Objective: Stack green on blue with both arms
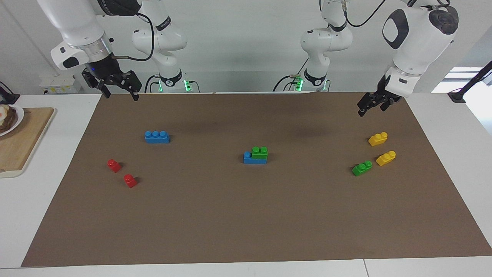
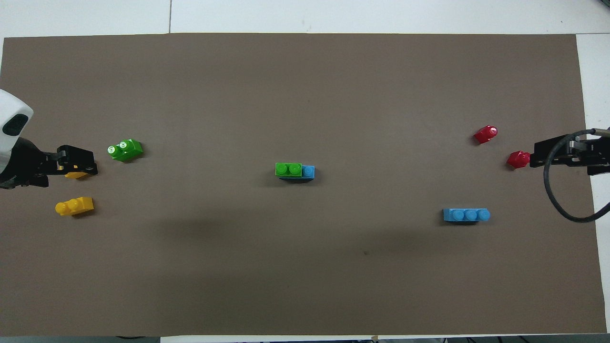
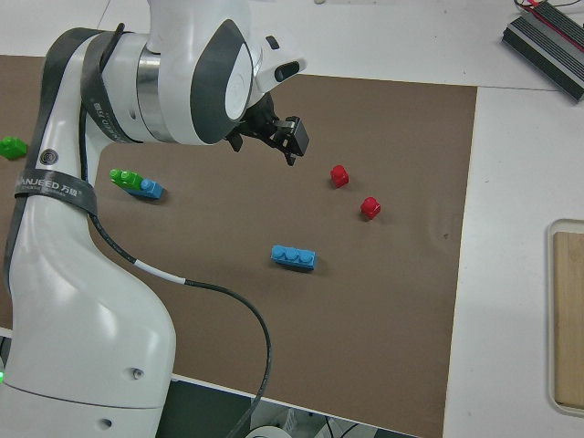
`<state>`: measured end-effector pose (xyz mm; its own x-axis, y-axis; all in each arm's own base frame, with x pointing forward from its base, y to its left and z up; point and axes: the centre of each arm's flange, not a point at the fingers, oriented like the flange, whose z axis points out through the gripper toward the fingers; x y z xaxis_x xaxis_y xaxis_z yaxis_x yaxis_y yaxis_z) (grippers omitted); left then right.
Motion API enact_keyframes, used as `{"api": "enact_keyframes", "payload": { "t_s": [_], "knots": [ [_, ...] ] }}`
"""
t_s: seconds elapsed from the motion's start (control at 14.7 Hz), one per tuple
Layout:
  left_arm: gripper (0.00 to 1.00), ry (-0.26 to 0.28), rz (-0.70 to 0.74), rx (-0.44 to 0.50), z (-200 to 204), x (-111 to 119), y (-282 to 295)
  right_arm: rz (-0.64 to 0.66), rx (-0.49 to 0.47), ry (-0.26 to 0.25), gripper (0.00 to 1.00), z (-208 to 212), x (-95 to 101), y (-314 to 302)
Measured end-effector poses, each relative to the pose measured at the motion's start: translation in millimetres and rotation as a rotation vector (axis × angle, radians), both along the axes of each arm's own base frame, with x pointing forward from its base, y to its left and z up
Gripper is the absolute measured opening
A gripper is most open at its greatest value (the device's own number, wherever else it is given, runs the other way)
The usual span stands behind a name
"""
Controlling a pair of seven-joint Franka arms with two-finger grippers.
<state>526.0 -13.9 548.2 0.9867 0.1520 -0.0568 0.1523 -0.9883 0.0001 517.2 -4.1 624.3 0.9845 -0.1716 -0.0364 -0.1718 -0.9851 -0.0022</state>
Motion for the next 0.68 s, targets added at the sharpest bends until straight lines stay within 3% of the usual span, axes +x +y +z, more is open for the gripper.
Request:
{"api": "enact_keyframes", "payload": {
  "t_s": [0.27,0.68],
  "knots": [
    [1.0,0.025,-0.042,0.01,-2.2,18.3,-8.8,-0.017,0.0,0.01,0.98,-1.7,-0.4,-8.7],
    [1.0,-0.002,-0.085,0.01,9.7,23.6,-1.9,-0.017,-0.029,0.012,0.99,-2.9,0.3,-12.4]
  ]
}}
